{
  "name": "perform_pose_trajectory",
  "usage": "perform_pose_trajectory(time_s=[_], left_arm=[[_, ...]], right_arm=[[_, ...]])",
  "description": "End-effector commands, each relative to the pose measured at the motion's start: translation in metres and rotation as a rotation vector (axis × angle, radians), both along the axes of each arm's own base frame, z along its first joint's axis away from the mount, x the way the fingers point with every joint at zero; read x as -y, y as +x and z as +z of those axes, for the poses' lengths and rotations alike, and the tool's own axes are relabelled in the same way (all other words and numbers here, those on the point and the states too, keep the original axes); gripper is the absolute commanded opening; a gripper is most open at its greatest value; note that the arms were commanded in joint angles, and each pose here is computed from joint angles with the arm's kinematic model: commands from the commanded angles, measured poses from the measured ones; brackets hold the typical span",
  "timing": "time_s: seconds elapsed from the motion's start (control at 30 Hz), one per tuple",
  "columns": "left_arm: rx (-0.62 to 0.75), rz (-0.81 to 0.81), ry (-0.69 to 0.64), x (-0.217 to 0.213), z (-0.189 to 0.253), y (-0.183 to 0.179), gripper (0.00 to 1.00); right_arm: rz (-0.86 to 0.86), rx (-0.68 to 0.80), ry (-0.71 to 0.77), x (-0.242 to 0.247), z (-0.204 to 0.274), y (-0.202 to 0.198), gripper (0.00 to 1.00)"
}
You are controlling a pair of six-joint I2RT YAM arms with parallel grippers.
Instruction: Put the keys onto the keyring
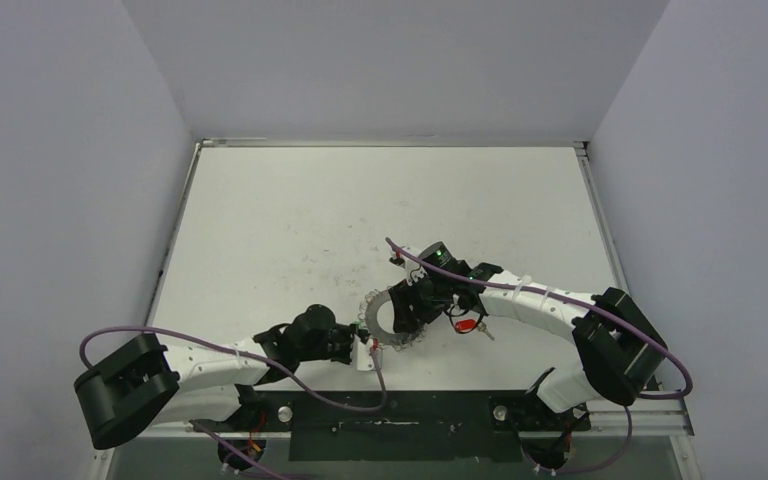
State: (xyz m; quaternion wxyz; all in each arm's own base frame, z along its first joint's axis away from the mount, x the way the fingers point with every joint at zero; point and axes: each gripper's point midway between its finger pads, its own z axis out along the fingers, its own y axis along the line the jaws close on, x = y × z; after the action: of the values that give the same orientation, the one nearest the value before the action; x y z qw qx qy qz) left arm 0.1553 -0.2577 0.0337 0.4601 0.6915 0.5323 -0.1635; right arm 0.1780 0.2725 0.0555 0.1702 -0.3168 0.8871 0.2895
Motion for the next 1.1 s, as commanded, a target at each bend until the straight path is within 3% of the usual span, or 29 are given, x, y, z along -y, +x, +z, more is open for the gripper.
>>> perform_pose_trajectory(time_s=[0.0,0.07,0.17,0.37,0.63,1.07], left_arm=[[0.033,-0.017,-0.036,0.014,0.017,0.005,0.15],[0.04,-0.012,-0.04,0.014,0.02,0.006,0.24],[0.045,-0.013,-0.018,0.012,0.025,0.003,0.28],[0.034,-0.013,0.048,0.0,0.033,-0.006,0.28],[0.046,-0.031,0.068,-0.005,0.027,-0.011,0.2],[0.067,-0.019,0.163,0.005,0.012,0.006,0.29]], right_arm=[[-0.004,0.027,0.044,-0.003,0.01,0.004,0.59],[-0.006,0.027,0.046,-0.003,0.01,0.004,0.59],[-0.004,0.027,0.051,-0.004,0.011,0.004,0.59],[0.001,0.056,0.063,-0.006,0.016,0.008,0.59],[0.008,0.058,0.063,-0.01,0.017,0.011,0.59],[0.012,0.052,0.049,-0.005,0.015,0.008,0.59]])
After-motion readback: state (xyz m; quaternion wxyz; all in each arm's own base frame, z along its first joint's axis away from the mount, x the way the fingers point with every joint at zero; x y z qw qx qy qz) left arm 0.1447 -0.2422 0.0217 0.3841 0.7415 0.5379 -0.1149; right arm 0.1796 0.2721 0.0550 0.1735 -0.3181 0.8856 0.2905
